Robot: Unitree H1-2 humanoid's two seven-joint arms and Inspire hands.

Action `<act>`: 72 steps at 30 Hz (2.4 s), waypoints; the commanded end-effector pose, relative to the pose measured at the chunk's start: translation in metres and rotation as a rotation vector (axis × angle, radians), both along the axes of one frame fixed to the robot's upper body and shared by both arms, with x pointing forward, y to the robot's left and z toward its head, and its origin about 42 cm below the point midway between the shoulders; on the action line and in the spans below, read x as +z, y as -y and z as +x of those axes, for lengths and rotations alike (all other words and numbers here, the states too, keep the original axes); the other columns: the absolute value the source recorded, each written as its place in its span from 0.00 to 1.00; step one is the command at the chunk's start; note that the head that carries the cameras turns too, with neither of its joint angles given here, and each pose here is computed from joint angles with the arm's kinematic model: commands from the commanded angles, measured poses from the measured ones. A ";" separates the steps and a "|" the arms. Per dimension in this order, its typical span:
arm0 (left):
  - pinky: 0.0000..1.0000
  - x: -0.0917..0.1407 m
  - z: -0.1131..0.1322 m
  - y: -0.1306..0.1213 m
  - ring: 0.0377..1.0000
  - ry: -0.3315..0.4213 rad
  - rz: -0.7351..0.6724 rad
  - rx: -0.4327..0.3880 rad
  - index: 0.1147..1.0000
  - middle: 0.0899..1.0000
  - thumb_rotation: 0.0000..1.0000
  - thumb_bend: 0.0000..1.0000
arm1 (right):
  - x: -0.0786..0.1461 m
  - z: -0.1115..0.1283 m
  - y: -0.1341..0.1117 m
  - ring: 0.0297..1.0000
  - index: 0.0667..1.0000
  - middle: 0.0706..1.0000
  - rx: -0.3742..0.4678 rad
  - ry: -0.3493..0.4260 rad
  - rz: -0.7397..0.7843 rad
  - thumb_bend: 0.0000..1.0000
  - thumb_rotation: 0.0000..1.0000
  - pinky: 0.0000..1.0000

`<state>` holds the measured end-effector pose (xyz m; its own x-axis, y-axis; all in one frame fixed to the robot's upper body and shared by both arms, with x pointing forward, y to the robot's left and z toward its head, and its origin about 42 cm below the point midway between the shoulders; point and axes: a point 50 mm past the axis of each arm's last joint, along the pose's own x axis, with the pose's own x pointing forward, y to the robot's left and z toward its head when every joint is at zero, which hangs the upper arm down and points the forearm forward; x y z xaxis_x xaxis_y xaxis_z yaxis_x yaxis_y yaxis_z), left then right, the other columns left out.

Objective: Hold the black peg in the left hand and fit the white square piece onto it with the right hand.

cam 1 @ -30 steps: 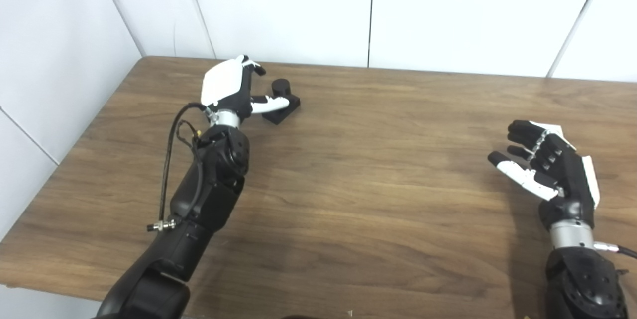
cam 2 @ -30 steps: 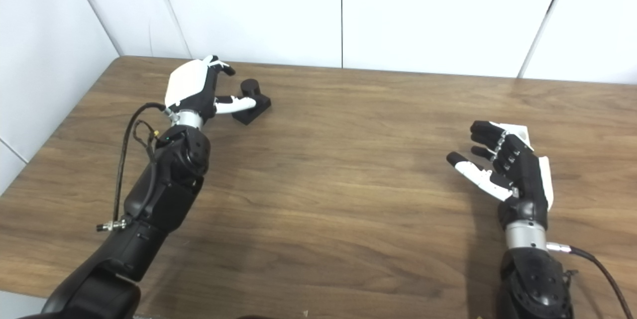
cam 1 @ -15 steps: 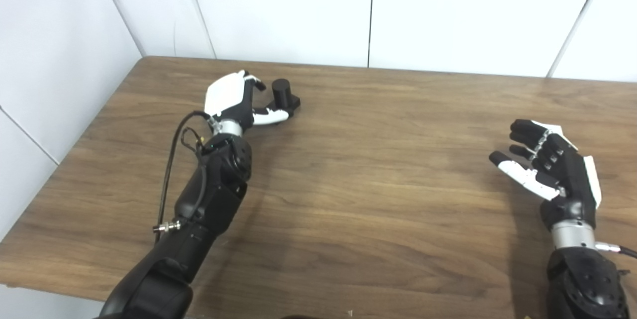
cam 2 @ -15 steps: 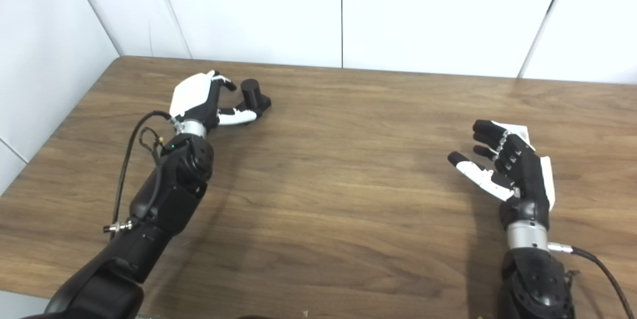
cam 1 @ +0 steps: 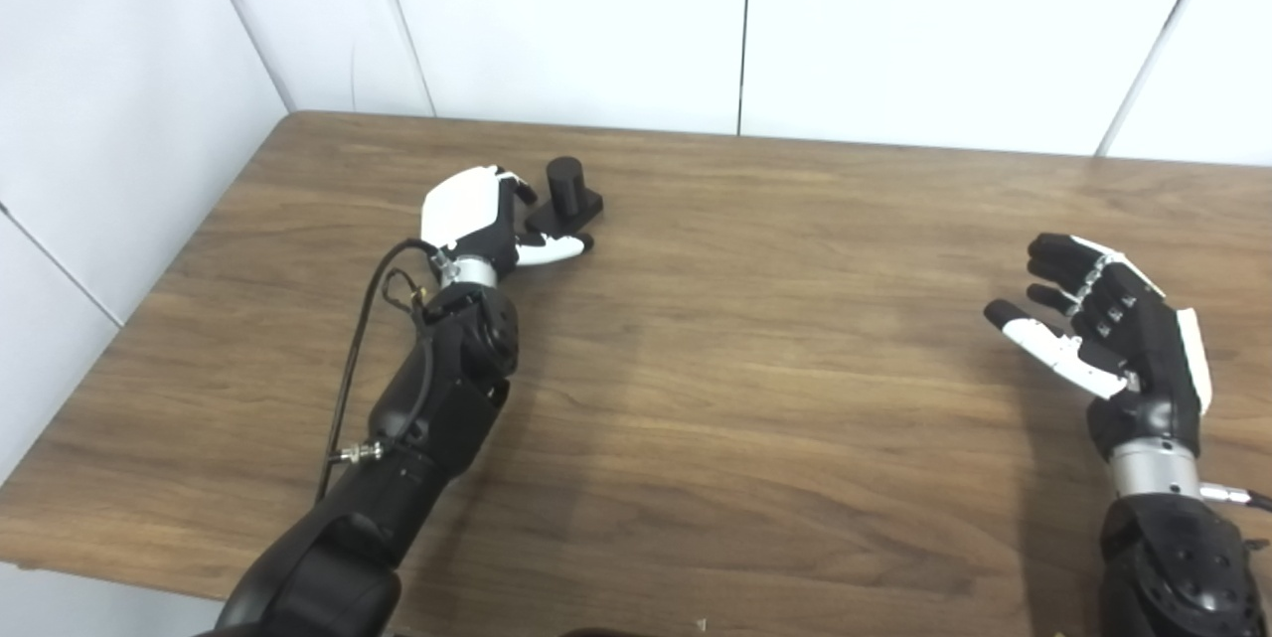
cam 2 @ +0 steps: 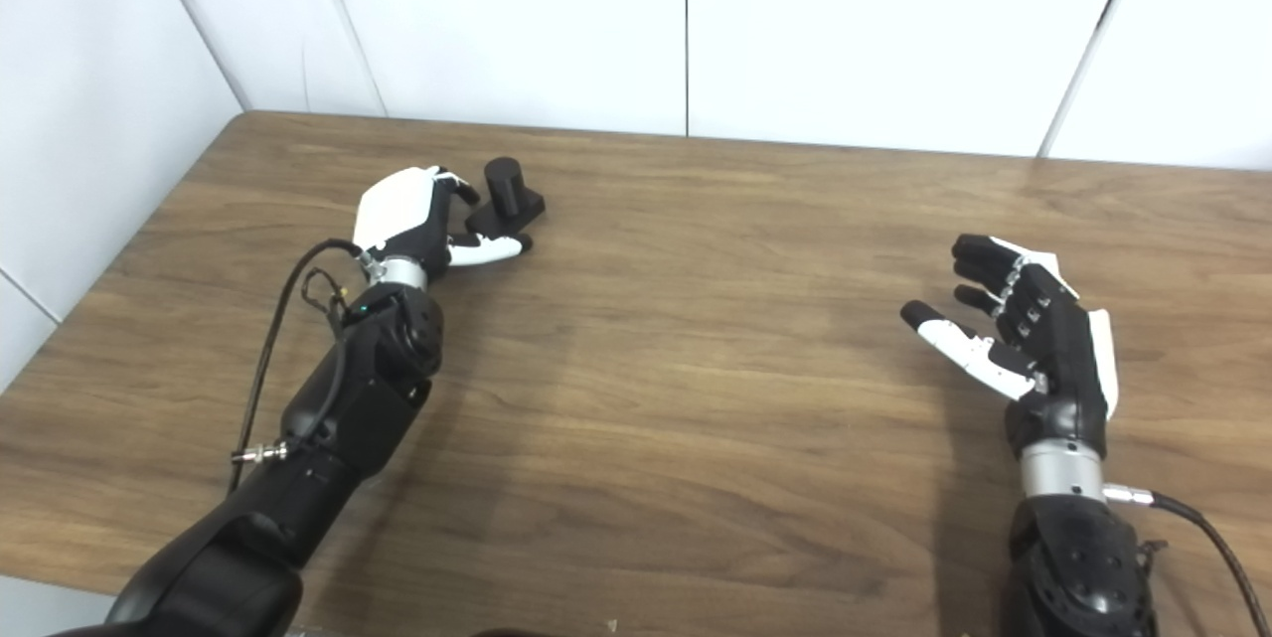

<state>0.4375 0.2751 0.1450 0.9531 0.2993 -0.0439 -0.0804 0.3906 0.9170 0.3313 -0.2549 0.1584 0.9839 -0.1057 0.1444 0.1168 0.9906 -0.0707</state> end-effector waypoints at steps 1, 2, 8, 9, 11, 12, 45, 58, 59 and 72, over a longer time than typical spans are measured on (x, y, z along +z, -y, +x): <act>0.91 0.015 0.011 0.002 0.91 0.053 0.005 -0.011 0.64 0.90 0.43 0.89 | 0.020 0.005 -0.002 0.76 0.64 0.71 0.011 0.079 -0.008 0.66 0.00 0.73; 0.92 0.014 0.011 0.001 0.91 0.056 0.000 -0.012 0.62 0.89 0.40 0.88 | 0.019 0.005 -0.002 0.76 0.64 0.71 0.011 0.079 -0.010 0.66 0.01 0.72; 0.92 0.013 0.012 0.002 0.89 0.079 -0.021 -0.015 0.55 0.87 0.31 0.84 | 0.020 0.003 -0.002 0.76 0.64 0.71 0.006 0.071 0.005 0.67 0.01 0.72; 0.92 0.013 0.012 0.003 0.89 0.081 -0.024 -0.015 0.54 0.87 0.30 0.83 | 0.020 0.003 -0.002 0.76 0.64 0.71 0.005 0.070 0.002 0.66 0.01 0.72; 0.93 0.011 0.013 0.003 0.89 0.083 -0.031 -0.015 0.52 0.87 0.28 0.82 | 0.020 0.003 -0.002 0.76 0.64 0.71 0.002 0.072 -0.010 0.66 0.01 0.72; 0.93 0.011 0.014 0.003 0.89 0.083 -0.035 -0.014 0.52 0.86 0.26 0.81 | 0.021 0.003 -0.001 0.76 0.64 0.71 0.002 0.074 -0.009 0.66 0.01 0.72; 0.80 0.004 0.001 0.003 0.88 0.004 -0.183 -0.340 0.43 0.86 0.08 0.52 | 0.030 0.005 0.004 0.74 0.64 0.72 -0.007 0.086 -0.017 0.62 0.06 0.67; 0.83 0.012 -0.018 0.031 0.94 -0.035 -0.266 -0.600 0.43 0.89 0.08 0.52 | 0.033 0.007 0.005 0.74 0.63 0.71 -0.003 0.089 -0.025 0.64 0.08 0.67; 0.84 0.012 -0.019 0.034 0.94 -0.034 -0.268 -0.618 0.43 0.89 0.08 0.52 | 0.033 0.007 0.005 0.74 0.63 0.71 -0.001 0.090 -0.025 0.64 0.08 0.67; 0.91 0.016 -0.045 0.083 0.97 -0.007 -0.272 -0.810 0.43 0.92 0.08 0.52 | 0.036 0.008 0.004 0.75 0.63 0.71 0.002 0.100 -0.030 0.64 0.09 0.65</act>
